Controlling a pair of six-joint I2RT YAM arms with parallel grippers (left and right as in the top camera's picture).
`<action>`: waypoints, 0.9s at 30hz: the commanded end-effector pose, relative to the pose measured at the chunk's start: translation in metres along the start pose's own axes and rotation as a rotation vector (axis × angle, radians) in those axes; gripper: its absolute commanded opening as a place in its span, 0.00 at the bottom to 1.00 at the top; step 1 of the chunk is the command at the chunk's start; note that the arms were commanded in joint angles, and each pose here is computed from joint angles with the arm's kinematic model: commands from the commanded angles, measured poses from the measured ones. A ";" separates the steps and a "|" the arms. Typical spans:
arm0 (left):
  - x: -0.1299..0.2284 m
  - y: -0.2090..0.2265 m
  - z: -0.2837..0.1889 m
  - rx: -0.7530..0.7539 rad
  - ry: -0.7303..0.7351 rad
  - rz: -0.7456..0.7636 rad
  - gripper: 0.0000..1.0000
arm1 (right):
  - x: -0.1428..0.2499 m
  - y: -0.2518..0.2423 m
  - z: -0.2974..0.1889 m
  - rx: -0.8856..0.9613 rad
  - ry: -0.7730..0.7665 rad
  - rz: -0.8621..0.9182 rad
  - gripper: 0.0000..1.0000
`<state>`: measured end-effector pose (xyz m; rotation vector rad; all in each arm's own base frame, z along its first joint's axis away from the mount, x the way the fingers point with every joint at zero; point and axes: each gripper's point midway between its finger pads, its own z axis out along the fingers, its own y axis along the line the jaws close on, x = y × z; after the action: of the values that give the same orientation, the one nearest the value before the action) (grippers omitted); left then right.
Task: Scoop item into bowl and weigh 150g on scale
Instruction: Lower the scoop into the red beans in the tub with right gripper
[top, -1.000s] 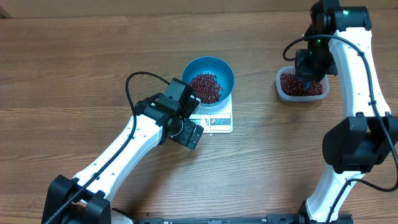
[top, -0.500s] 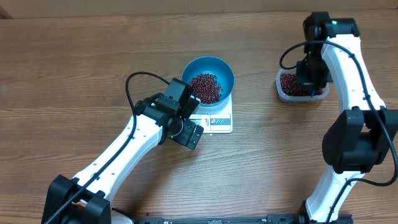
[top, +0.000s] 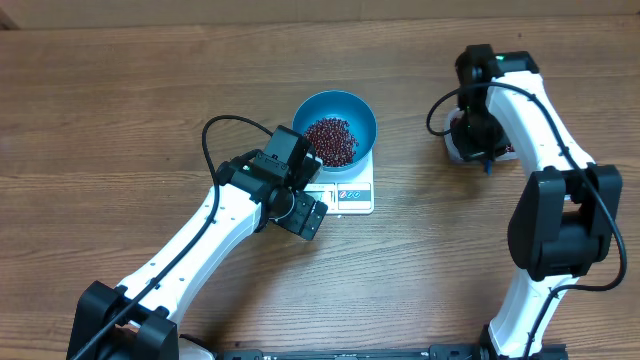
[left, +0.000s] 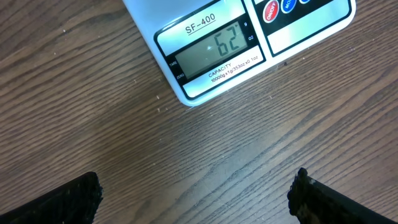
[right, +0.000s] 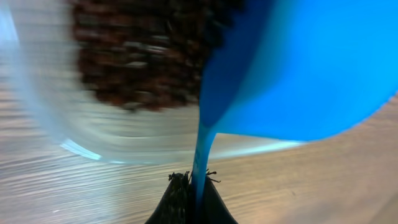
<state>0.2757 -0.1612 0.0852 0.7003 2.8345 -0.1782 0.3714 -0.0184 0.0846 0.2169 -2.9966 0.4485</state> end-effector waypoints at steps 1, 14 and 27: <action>-0.003 0.003 -0.006 -0.012 -0.021 0.017 1.00 | -0.006 0.016 -0.007 -0.077 -0.044 -0.054 0.04; -0.003 0.003 -0.006 -0.012 -0.020 0.017 1.00 | -0.014 -0.038 -0.021 0.215 -0.075 0.012 0.04; -0.003 0.003 -0.006 -0.012 -0.020 0.016 1.00 | -0.001 0.066 -0.009 -0.336 -0.057 -0.196 0.04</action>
<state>0.2758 -0.1612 0.0851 0.7002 2.8345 -0.1777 0.3690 0.0004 0.0760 0.3669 -2.9869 0.3150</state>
